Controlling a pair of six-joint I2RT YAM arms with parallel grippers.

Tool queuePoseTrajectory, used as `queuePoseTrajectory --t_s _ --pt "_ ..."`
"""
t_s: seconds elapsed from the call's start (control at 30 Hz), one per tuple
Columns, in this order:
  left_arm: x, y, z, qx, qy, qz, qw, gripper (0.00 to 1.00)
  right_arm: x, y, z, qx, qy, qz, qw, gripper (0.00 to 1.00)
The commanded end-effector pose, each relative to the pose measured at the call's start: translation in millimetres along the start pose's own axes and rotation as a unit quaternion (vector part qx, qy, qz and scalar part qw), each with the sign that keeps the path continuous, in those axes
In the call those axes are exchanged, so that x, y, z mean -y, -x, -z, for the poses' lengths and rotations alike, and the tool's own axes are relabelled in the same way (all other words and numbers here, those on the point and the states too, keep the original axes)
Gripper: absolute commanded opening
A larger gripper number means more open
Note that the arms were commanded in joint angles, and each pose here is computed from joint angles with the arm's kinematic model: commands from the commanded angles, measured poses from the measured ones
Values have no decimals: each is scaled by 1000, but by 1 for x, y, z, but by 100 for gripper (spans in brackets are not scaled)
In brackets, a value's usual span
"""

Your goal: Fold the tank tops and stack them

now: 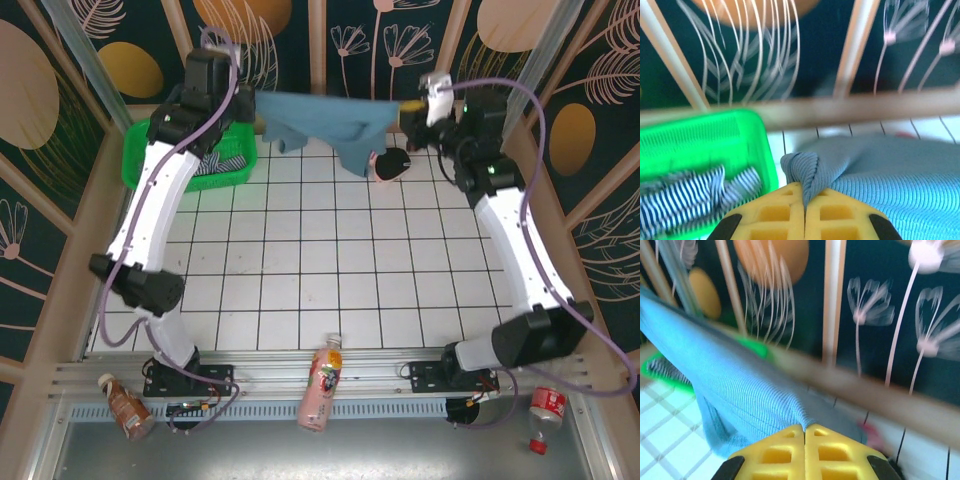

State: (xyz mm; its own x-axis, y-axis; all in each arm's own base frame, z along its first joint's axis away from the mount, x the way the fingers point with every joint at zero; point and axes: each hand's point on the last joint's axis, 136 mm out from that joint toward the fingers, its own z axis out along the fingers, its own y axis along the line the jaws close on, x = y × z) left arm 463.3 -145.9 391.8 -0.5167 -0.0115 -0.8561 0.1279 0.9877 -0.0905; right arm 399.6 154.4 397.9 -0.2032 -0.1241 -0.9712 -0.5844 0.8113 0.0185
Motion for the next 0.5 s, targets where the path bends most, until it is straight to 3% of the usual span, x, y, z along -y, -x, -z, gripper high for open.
queuePoseTrajectory --t_s 0.0,0.07,0.17,0.23,0.3,0.37,0.47 --pt "-14 -101 13 -124 2 37 992 0 -24 -111 23 -158 20 -37 986 0" --pt "-25 -150 22 -151 13 68 986 0 -45 -168 37 -230 30 -60 971 0" --pt "-28 -240 29 -239 12 128 963 0 -81 -237 56 -315 49 -142 937 0" --pt "-22 -304 32 -290 5 160 944 0 -107 -250 50 -331 43 -121 935 0" --pt "-19 -352 36 -323 2 184 928 0 -113 -271 41 -383 31 -118 916 0" --pt "-27 -377 39 -341 25 187 921 0 -123 -293 35 -428 42 -141 892 0" --pt "-33 -394 42 -359 41 191 912 0 -136 -311 31 -455 33 -120 882 0"
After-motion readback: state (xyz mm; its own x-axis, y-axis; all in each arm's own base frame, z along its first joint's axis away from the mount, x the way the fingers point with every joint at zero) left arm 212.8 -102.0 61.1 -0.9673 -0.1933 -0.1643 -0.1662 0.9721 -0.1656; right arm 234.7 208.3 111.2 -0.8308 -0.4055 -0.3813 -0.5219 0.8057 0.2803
